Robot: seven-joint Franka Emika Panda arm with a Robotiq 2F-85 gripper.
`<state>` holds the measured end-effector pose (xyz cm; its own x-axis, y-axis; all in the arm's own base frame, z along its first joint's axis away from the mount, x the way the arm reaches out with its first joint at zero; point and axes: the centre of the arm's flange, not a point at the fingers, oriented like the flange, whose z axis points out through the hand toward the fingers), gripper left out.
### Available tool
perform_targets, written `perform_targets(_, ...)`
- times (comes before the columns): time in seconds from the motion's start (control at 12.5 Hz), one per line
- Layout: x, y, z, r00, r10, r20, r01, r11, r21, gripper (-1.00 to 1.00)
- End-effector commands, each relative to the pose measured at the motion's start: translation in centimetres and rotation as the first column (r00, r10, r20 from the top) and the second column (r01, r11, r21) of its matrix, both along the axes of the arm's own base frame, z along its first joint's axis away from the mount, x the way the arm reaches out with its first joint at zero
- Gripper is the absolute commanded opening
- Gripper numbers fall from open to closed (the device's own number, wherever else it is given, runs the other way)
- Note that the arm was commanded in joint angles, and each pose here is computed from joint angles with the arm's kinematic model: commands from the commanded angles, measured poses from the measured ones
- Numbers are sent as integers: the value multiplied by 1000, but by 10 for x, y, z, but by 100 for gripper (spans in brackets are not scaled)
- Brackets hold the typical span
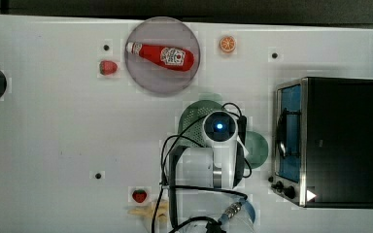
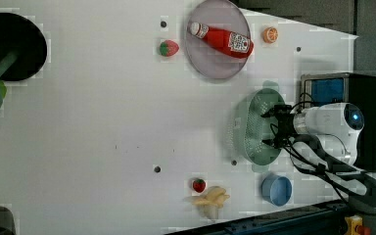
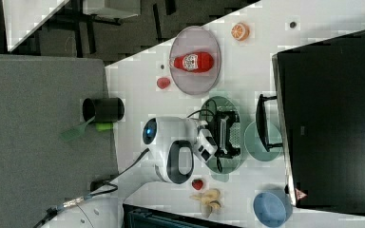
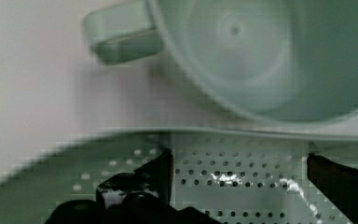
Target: Drag strainer left to right.
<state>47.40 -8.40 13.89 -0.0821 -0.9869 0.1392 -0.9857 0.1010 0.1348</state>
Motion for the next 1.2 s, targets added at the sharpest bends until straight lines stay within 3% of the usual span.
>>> perform_targets(0.08, 14, 5, 33, 985, 164, 56, -164, 986, 13, 100)
perform_targets(0.32, 28, 20, 89, 902, 420, 100, -424, 905, 20, 100)
perform_targets(0.56, 33, 35, 177, 823, 556, 112, -562, 827, 18, 100)
perform_targets(0.88, 15, 48, 302, 823, 560, 100, -568, 818, 93, 100)
perform_targets(0.96, 12, 51, 333, 798, 593, 109, -603, 791, 106, 100)
perform_targets(1.2, 2, 52, 404, 641, 760, 107, -767, 631, 112, 100)
